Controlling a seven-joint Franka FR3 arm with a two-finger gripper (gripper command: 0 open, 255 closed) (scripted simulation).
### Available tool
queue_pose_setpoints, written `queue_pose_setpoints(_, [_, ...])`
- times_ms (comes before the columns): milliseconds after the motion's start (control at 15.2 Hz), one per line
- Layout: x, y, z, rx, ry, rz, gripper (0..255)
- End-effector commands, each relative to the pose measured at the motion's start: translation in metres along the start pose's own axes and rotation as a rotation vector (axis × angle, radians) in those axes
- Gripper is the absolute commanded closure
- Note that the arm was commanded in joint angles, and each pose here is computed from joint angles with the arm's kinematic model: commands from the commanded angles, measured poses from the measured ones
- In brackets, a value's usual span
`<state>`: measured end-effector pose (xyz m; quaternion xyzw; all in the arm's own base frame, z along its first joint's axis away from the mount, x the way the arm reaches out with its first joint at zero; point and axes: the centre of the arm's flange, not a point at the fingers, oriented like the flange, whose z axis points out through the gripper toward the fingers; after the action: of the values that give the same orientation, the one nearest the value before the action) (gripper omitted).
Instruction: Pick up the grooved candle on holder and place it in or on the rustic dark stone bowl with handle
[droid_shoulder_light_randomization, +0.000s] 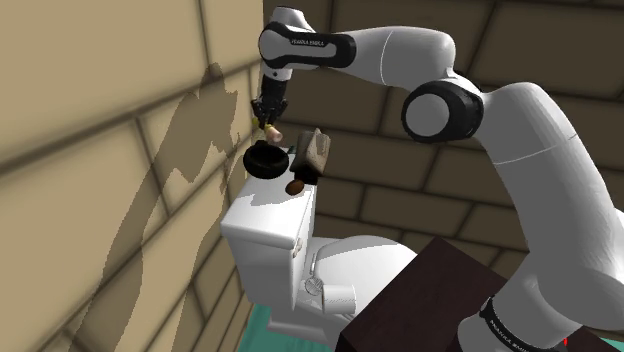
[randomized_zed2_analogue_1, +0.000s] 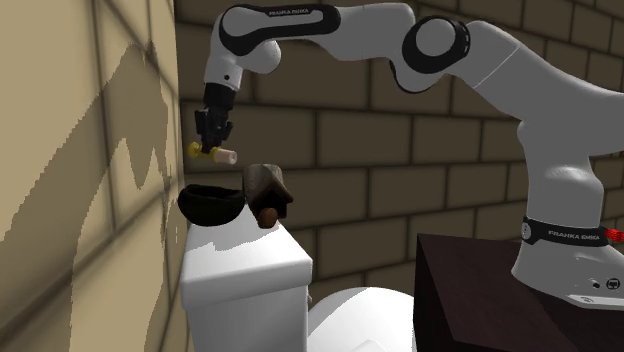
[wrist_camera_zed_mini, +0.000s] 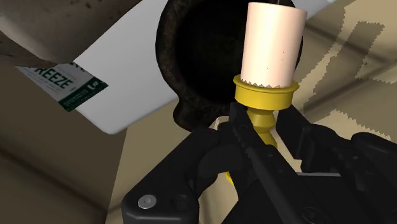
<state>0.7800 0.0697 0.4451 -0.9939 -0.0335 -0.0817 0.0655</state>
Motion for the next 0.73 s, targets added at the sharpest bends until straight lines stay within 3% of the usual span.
queue_pose_setpoints(0, [0.005,0.001,0.006,0.0,0.0,-0.001,255])
queue_pose_setpoints(660, [-0.003,0.008,0.058,0.0,0.0,-0.001,255])
